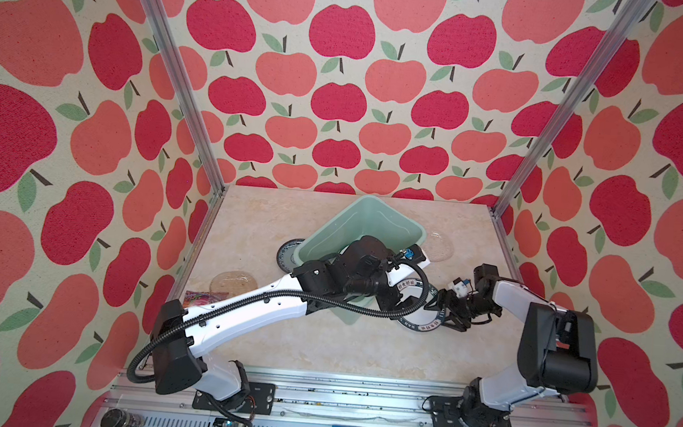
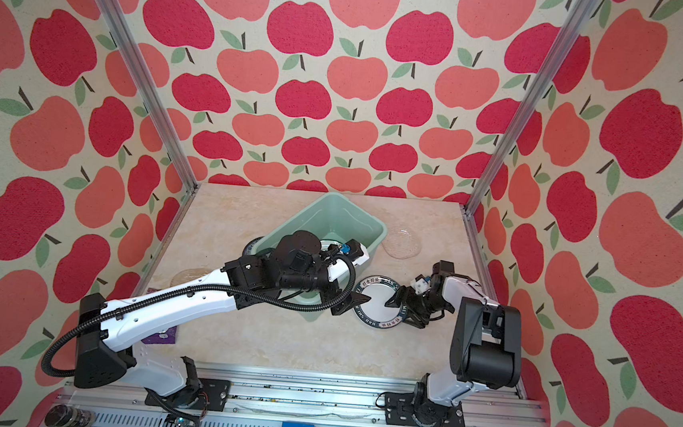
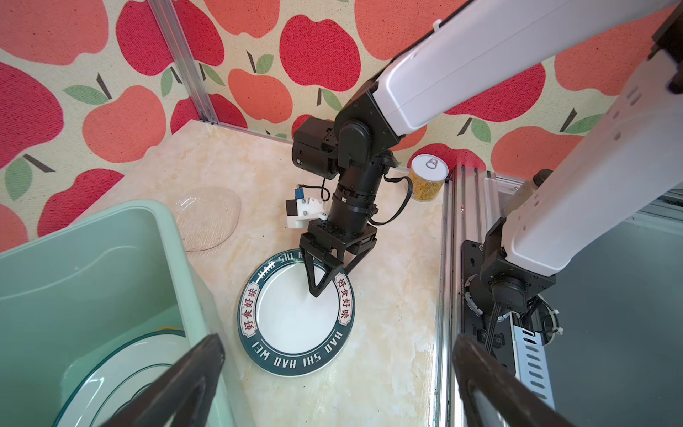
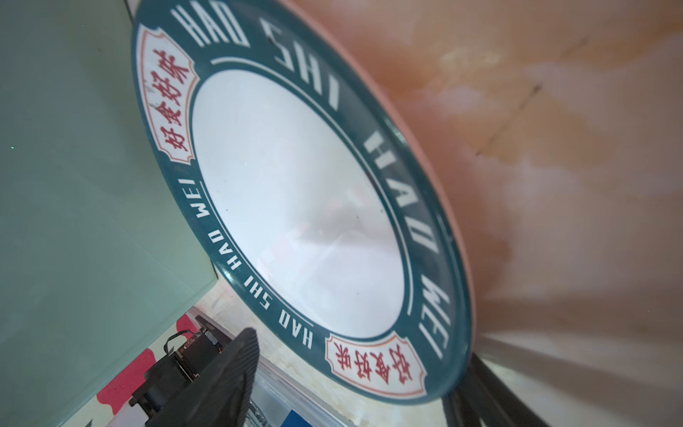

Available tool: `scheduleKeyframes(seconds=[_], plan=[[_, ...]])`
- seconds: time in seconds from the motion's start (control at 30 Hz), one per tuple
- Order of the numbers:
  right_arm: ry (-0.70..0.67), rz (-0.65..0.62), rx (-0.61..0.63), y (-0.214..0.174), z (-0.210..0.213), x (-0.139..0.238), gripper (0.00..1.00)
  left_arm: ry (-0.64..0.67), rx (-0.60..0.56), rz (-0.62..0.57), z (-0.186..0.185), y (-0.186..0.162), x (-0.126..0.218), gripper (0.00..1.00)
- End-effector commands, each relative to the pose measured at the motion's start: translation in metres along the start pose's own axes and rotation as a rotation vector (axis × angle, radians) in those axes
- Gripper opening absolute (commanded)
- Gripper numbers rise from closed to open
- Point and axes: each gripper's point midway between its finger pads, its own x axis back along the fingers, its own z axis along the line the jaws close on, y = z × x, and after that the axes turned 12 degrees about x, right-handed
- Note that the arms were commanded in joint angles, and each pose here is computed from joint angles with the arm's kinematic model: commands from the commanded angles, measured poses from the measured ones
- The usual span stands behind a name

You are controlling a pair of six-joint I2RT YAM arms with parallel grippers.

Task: Place the plates into the plastic bin on the countertop
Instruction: 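Lift the tilted green-rimmed plate with the right gripper toward the bin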

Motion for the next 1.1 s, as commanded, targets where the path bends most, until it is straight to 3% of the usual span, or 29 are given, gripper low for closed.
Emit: scheduleKeyframes(seconds=[0.0, 0.17, 0.63, 1.07], plan=[[-0.041, -0.028, -0.133, -0.013, -0.015, -0.011, 0.78, 0.015, 0.003, -0.028, -0.002, 0.004, 0.009, 0.99], [0.028, -0.115, -0.155, -0.013, -0.008, -0.014, 0.78, 0.026, 0.004, -0.029, -0.002, 0.002, 0.015, 0.99], [0.161, -0.191, -0.014, 0.009, 0.016, -0.008, 0.74, 0.037, -0.001, -0.004, -0.004, 0.002, 0.005, 0.99], [0.240, -0.356, 0.142, 0.040, 0.046, 0.019, 0.72, 0.049, -0.010, 0.038, -0.011, -0.001, 0.002, 0.99]])
